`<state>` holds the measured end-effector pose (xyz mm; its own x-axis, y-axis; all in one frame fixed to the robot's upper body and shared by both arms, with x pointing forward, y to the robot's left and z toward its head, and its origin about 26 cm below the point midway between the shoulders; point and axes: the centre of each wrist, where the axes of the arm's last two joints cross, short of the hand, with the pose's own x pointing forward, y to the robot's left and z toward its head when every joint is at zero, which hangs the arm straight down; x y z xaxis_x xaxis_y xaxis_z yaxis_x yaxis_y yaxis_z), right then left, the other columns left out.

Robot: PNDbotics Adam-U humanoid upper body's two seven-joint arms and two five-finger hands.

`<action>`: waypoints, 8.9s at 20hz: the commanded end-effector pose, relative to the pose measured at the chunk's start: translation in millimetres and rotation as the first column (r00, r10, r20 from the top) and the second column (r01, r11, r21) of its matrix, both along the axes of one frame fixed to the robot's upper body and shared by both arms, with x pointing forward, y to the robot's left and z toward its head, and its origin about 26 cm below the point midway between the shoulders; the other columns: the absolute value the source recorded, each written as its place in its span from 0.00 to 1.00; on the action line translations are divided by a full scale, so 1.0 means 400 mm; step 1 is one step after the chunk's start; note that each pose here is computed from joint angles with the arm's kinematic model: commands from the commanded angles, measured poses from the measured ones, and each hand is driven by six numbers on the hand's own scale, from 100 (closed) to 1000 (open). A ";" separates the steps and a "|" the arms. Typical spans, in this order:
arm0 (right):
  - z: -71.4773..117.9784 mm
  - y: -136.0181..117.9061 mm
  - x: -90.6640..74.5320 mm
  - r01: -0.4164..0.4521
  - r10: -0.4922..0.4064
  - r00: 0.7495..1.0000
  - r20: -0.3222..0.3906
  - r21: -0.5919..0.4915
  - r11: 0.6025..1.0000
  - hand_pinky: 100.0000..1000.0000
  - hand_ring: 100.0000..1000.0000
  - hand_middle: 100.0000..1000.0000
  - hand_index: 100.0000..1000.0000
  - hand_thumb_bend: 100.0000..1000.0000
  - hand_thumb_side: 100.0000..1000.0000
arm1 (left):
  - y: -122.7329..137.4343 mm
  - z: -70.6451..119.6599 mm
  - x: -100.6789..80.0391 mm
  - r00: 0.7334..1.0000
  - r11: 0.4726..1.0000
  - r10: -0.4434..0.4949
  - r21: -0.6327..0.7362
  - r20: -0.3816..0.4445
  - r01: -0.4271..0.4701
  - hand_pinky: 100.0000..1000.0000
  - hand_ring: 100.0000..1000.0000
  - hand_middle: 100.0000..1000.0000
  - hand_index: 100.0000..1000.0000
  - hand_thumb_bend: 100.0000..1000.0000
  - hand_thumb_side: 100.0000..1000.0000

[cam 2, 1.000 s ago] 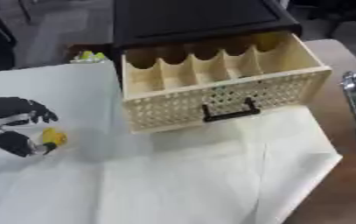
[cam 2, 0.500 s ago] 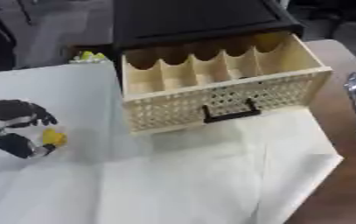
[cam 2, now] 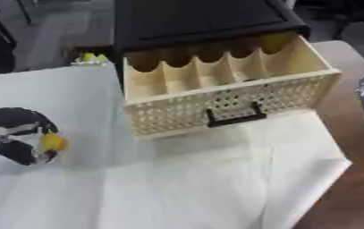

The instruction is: Pick up objects from table and place into drawer.

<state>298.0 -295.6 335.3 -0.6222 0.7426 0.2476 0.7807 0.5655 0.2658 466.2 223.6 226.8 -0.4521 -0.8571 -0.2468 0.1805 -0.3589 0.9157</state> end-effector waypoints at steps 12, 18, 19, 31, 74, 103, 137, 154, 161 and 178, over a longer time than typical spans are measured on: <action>0.020 -0.005 -0.011 0.002 -0.002 1.000 0.028 0.003 1.000 0.46 0.65 0.56 0.83 0.00 1.00 | 0.016 0.024 0.008 0.999 1.000 0.022 -0.001 0.042 -0.022 0.58 0.65 0.60 0.82 0.12 0.57; 0.021 -0.006 -0.012 0.001 -0.001 1.000 0.030 0.005 1.000 0.47 0.66 0.56 0.83 0.00 1.00 | 0.014 0.024 0.008 0.998 1.000 0.024 -0.011 0.054 -0.024 0.55 0.61 0.55 0.79 0.05 0.55; 0.021 -0.006 -0.012 0.001 -0.001 1.000 0.031 0.005 1.000 0.47 0.66 0.56 0.83 0.00 1.00 | 0.014 0.025 0.008 0.998 1.000 0.024 -0.014 0.057 -0.024 0.55 0.60 0.55 0.79 0.05 0.55; 0.020 -0.004 -0.011 -0.001 0.001 1.000 0.031 0.006 1.000 0.48 0.66 0.57 0.83 0.00 1.00 | 0.006 0.045 -0.002 0.995 0.999 0.016 -0.040 0.103 -0.012 0.50 0.55 0.49 0.75 0.00 0.54; -0.002 0.017 -0.001 -0.040 0.040 0.999 0.006 0.020 0.999 0.69 0.67 0.58 0.83 0.00 1.00 | -0.251 0.403 -0.247 0.827 0.863 -0.243 -0.276 0.506 0.423 0.42 0.46 0.37 0.68 0.00 0.56; 0.010 0.034 0.000 -0.072 0.072 0.997 0.026 0.022 0.997 0.72 0.67 0.57 0.83 0.00 1.00 | -0.421 0.319 -0.195 0.842 0.829 -0.332 -0.295 0.425 0.475 0.44 0.49 0.40 0.72 0.00 0.61; 0.009 0.020 -0.002 -0.050 0.049 0.999 0.020 0.027 0.998 0.72 0.67 0.58 0.83 0.00 1.00 | -0.262 0.436 -0.335 0.658 0.597 -0.038 -0.511 0.752 0.618 0.48 0.56 0.49 0.82 0.00 0.85; 0.026 -0.001 -0.017 0.051 -0.070 0.989 -0.133 -0.141 0.989 0.68 0.61 0.54 0.82 0.00 1.00 | -0.050 0.307 -0.413 0.590 0.239 0.419 -0.711 0.690 0.662 0.50 0.56 0.51 0.82 0.00 0.93; 0.041 -0.021 -0.030 -0.015 -0.108 0.877 -0.467 -0.251 0.968 0.58 0.49 0.44 0.76 0.00 1.00 | -0.005 0.229 -0.397 0.613 0.138 0.474 -0.741 0.632 0.657 0.52 0.57 0.52 0.82 0.00 0.95; 0.061 -0.051 -0.052 -0.465 -0.217 0.339 -0.915 -0.364 0.807 0.21 0.35 0.39 0.71 0.00 1.00 | 0.038 0.138 -0.390 0.649 -0.017 0.528 -0.758 0.548 0.652 0.54 0.57 0.52 0.81 0.00 0.98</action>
<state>283.2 -315.4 348.4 -0.3462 0.8597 0.3755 0.2399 0.4681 -0.8505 314.1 236.6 274.2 -0.7386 -0.4354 0.5147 -0.4747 0.8780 0.0615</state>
